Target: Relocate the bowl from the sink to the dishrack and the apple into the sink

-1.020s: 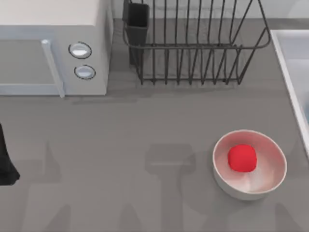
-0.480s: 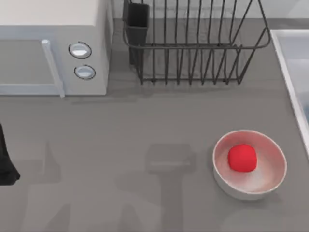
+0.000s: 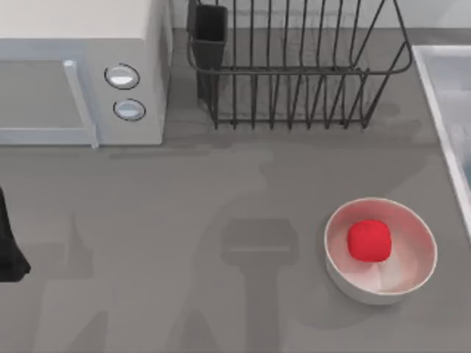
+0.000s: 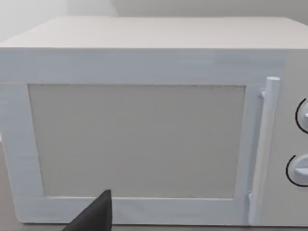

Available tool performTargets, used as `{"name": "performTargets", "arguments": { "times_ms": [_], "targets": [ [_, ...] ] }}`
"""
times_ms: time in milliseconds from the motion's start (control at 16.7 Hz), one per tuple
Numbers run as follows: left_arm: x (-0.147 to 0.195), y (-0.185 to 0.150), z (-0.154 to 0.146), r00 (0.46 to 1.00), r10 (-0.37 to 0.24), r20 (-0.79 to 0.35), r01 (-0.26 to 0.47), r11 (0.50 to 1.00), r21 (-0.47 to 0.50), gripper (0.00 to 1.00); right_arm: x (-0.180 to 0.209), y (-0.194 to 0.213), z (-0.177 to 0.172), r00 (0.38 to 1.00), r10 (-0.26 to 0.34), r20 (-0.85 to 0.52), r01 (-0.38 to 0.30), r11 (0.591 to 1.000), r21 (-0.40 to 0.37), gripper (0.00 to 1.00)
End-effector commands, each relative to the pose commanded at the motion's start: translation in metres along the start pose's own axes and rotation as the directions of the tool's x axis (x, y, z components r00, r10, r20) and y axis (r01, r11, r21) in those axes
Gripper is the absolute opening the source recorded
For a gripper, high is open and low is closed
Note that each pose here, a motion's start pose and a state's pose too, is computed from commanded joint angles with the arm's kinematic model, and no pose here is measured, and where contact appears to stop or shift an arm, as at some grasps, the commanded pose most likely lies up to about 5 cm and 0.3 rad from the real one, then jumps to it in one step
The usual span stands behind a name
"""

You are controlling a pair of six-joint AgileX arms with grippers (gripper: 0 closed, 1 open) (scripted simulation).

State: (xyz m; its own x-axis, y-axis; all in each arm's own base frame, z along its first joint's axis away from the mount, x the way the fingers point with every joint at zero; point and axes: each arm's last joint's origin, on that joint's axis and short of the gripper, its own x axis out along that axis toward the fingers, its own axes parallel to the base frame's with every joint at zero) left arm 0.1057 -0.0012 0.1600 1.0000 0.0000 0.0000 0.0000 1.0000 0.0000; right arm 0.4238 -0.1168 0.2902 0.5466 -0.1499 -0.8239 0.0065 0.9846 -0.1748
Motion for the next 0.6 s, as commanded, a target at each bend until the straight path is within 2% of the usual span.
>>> {"name": "performTargets", "arguments": {
  "times_ms": [300,600],
  "targets": [
    [0.000,0.000,0.000,1.000,0.000,0.000,0.000,1.000,0.000,1.00,0.109,-0.030,-0.012,0.955,0.091,-0.283,-0.083,0.996,0.040,1.00],
    [0.000,0.000,0.000,1.000,0.000,0.000,0.000,1.000,0.000,1.00,0.153,-0.041,-0.038,0.881,0.167,-0.442,-0.140,0.986,0.094,1.00]
  ]
}}
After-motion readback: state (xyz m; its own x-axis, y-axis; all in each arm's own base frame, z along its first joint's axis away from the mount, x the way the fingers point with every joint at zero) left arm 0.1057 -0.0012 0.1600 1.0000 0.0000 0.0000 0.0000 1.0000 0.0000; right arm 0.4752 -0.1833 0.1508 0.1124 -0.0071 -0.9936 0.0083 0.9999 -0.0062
